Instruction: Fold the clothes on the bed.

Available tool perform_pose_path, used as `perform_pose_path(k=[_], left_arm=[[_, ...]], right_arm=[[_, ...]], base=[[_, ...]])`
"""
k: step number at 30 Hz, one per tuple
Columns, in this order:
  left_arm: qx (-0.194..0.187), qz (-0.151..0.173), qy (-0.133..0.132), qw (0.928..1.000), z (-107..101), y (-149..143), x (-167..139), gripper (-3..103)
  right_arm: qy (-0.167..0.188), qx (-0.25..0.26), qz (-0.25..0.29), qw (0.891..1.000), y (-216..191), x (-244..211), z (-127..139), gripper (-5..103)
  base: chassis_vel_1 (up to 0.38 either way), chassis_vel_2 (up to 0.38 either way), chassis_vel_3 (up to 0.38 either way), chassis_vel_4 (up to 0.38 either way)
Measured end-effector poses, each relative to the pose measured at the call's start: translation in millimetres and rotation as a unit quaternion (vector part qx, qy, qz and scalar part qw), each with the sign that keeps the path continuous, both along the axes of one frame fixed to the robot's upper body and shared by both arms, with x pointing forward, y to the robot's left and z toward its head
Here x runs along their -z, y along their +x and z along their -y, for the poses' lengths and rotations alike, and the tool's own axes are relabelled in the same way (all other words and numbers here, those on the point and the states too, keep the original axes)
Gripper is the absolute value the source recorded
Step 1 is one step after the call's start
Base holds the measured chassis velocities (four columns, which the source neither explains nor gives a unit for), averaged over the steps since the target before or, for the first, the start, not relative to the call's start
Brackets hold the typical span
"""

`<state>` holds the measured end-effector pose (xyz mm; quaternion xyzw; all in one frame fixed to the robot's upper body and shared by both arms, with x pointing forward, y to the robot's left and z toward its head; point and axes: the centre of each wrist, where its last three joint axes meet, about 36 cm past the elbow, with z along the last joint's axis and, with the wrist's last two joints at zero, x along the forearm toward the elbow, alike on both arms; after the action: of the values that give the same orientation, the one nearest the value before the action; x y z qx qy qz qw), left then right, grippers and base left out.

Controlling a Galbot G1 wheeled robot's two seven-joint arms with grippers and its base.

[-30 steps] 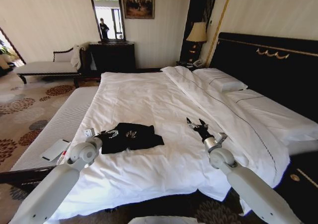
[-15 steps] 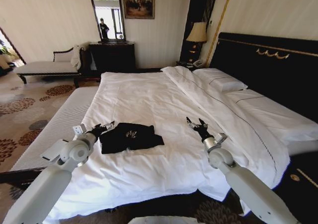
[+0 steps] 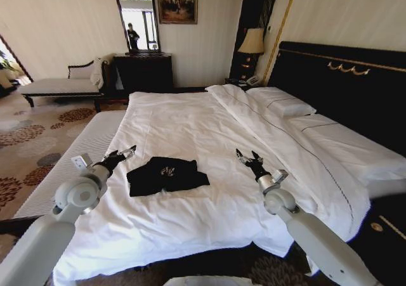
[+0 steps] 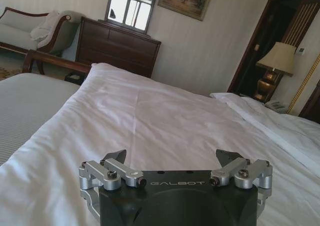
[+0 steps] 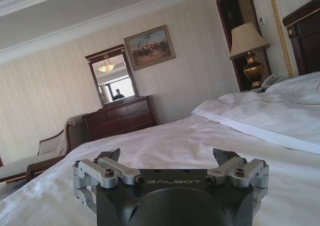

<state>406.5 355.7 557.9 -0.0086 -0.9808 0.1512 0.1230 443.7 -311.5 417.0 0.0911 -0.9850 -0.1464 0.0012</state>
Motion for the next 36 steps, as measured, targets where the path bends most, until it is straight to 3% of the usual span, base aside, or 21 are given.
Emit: perform_pose_path(k=[36], left_arm=[[0.001, -0.012, 0.007, 0.9999, 2.8, -1.8, 8.7, 100]], right_arm=[[-0.001, 0.001, 0.007, 1.000, -13.5, 5.9, -0.4, 100]], base=[[0.001, 0.021, 0.000, -0.023]])
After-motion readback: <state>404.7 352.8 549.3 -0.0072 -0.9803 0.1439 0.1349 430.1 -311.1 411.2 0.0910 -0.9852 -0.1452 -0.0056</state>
